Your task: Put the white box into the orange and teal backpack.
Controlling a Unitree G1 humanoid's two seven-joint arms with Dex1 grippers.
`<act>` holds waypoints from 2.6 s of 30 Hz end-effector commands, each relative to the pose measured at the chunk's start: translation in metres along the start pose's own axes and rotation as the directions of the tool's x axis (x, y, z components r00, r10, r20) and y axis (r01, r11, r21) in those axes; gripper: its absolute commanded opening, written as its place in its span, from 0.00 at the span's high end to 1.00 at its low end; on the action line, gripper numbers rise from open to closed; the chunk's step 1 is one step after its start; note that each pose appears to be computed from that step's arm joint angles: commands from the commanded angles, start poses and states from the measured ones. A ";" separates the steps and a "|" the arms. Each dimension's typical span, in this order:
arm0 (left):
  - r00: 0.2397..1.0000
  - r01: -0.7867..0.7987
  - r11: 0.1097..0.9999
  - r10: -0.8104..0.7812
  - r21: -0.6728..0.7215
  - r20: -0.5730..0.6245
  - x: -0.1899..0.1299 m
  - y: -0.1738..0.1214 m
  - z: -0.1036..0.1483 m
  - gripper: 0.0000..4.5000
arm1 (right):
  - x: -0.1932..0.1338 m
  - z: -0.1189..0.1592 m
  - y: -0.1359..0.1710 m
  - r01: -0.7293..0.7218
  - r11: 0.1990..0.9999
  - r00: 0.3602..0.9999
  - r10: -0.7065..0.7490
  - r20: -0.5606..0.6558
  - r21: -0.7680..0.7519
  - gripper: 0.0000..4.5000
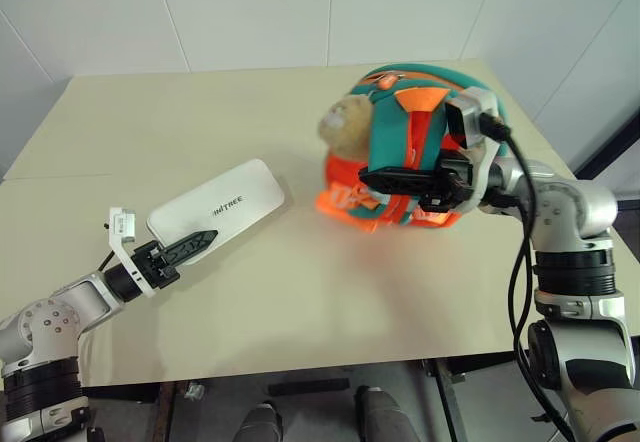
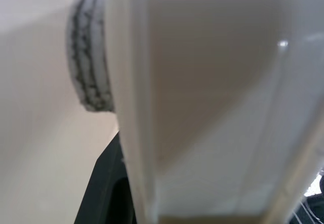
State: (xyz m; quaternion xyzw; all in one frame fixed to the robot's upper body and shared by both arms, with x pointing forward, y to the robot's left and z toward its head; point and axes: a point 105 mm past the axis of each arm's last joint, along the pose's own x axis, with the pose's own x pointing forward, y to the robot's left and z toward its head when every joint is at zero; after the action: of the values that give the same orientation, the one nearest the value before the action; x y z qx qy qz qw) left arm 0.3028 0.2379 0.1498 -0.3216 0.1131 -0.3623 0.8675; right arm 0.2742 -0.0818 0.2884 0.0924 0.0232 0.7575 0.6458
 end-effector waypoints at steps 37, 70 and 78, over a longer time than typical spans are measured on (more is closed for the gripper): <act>0.909 0.401 0.790 -0.405 0.464 -0.096 -0.038 -0.159 0.049 0.67 | -0.028 -0.068 -0.007 0.091 0.983 0.975 -0.057 -0.213 0.156 1.00; 0.897 0.397 0.560 -0.070 0.728 -0.436 -0.003 -0.099 0.036 0.67 | -0.024 -0.076 -0.012 0.075 0.986 0.980 -0.045 -0.192 0.150 1.00; 0.821 0.552 0.479 -0.172 0.682 -0.544 0.077 -0.121 0.019 0.67 | -0.017 -0.080 -0.013 0.060 0.988 0.983 -0.034 -0.179 0.141 1.00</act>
State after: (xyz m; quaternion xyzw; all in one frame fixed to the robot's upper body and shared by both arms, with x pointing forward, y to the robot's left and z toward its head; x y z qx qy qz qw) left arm 0.2965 0.1378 0.2445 0.1636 0.0291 -0.6033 0.7800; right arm 0.2784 -0.0930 0.2006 0.0811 0.1531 0.7355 0.6550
